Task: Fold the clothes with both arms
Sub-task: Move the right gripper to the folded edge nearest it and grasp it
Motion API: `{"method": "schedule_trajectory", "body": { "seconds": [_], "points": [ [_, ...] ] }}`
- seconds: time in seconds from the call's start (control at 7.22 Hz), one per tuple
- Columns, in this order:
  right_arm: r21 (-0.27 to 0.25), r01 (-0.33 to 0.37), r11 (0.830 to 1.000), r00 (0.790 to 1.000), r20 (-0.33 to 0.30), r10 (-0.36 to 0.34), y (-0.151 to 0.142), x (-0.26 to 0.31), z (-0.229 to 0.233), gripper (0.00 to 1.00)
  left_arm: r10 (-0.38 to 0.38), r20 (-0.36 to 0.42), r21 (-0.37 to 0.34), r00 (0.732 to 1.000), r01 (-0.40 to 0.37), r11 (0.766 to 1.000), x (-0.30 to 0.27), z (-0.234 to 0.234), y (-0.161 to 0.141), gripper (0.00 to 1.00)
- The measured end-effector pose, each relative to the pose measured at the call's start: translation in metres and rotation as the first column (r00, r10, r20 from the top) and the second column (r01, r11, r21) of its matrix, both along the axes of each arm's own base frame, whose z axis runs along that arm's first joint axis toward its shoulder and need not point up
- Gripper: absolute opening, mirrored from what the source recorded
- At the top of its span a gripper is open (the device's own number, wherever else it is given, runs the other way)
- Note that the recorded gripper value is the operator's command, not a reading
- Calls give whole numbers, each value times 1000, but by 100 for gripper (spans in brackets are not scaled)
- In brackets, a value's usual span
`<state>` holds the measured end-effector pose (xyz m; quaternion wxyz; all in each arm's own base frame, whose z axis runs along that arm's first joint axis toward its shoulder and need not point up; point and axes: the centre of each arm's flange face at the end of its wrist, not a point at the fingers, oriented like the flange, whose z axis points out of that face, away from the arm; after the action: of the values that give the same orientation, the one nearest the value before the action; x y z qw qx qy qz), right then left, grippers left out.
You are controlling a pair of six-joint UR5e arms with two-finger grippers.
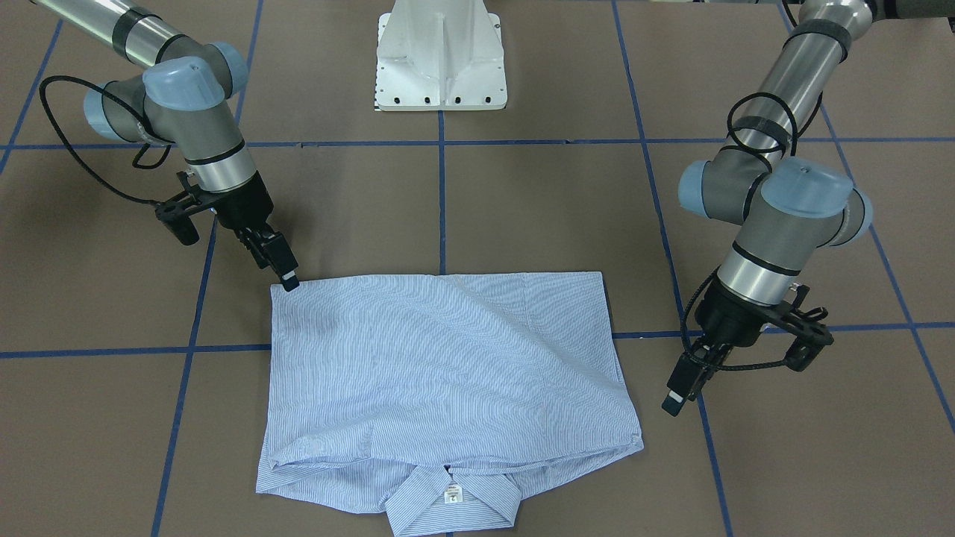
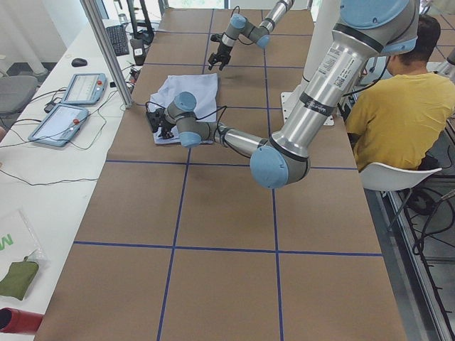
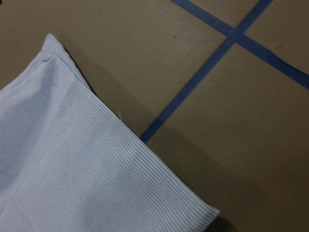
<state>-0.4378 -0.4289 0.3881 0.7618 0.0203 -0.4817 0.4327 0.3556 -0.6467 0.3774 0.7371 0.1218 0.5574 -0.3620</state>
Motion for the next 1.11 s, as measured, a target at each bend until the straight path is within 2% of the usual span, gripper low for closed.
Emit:
{"method": "schedule_trajectory", "body": {
  "seconds": [0.28,0.42,0.55,0.69,0.97,1.11],
  "points": [
    [-21,-26,999,1000,-12,25,1,-27,7,89,0,5,1,1000,0,1000,-1,3,1,62],
    [-45,-60,997,998,0,61,-8,-36,4,77,0,6,0,1000,0,1000,-2,4,2,62],
    [-68,-93,993,995,18,94,-18,-38,0,53,0,6,0,1000,0,1000,-2,4,2,62],
    [-79,-112,991,993,31,115,-24,-37,-5,23,0,7,-1,1000,0,1000,-2,4,2,62],
    [-86,-126,988,991,34,130,-29,-34,-6,0,1,7,-1,1000,-1,1000,-1,4,2,62],
    [-88,-128,988,991,30,131,-29,-33,-4,0,1,7,-1,1000,-1,1000,0,4,3,62]
  ]
}}
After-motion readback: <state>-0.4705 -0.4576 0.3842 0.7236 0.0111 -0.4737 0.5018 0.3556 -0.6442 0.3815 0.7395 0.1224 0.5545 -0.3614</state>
